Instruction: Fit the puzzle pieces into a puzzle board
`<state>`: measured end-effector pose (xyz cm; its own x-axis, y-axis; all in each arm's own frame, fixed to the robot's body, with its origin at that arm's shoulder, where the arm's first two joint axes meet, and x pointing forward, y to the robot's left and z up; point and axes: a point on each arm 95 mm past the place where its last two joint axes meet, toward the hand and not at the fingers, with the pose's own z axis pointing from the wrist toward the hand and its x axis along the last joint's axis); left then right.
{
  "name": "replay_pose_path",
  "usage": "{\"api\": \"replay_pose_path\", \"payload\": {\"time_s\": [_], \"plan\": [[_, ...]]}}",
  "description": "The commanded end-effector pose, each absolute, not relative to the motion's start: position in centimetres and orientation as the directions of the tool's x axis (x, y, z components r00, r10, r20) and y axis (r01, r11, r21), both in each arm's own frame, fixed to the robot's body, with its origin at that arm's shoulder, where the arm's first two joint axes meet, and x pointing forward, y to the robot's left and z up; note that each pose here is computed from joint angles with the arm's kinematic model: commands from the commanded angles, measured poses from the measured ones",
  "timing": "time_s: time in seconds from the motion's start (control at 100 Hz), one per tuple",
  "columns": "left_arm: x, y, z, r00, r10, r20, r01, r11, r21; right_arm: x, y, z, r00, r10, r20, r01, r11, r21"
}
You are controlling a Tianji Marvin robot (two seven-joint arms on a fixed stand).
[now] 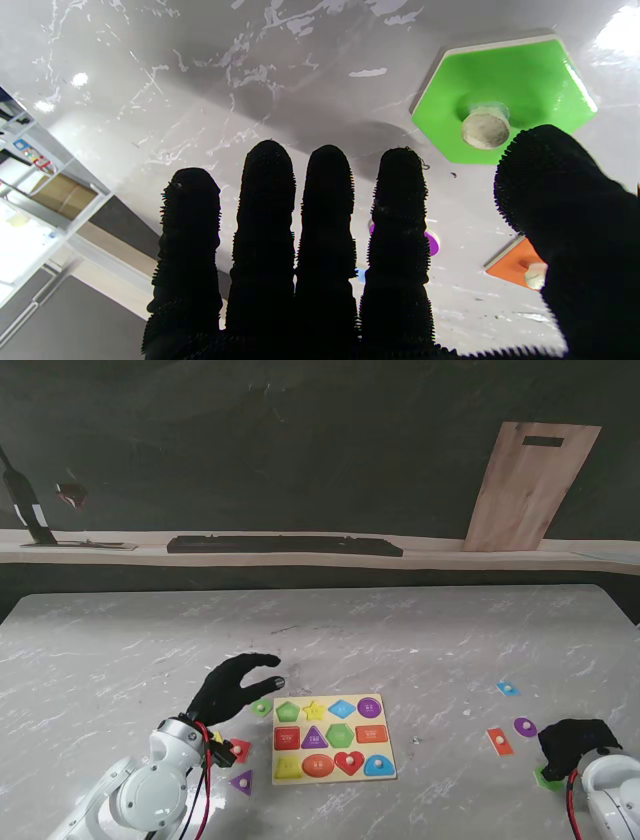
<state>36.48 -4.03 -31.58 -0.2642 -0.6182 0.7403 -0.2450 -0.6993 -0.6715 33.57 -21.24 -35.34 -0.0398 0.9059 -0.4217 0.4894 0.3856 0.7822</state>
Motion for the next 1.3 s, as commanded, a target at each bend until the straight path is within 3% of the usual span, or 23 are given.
{"api": "replay_pose_path", "payload": {"time_s": [0.0,1.29], "plan": [[36.4,-4.1,-31.6,-0.261,-0.616,0.743,-0.249,-0.700,-0.669,33.4,-21.0,-35.5,-0.050,0.904,-0.424,0.493,0.391,0.777],[36.4,-4.0,-31.6,-0.259,-0.619,0.741,-0.247,-0.700,-0.671,33.0,-21.4,-37.7,0.012,0.949,-0.316,0.544,0.259,0.798]]}}
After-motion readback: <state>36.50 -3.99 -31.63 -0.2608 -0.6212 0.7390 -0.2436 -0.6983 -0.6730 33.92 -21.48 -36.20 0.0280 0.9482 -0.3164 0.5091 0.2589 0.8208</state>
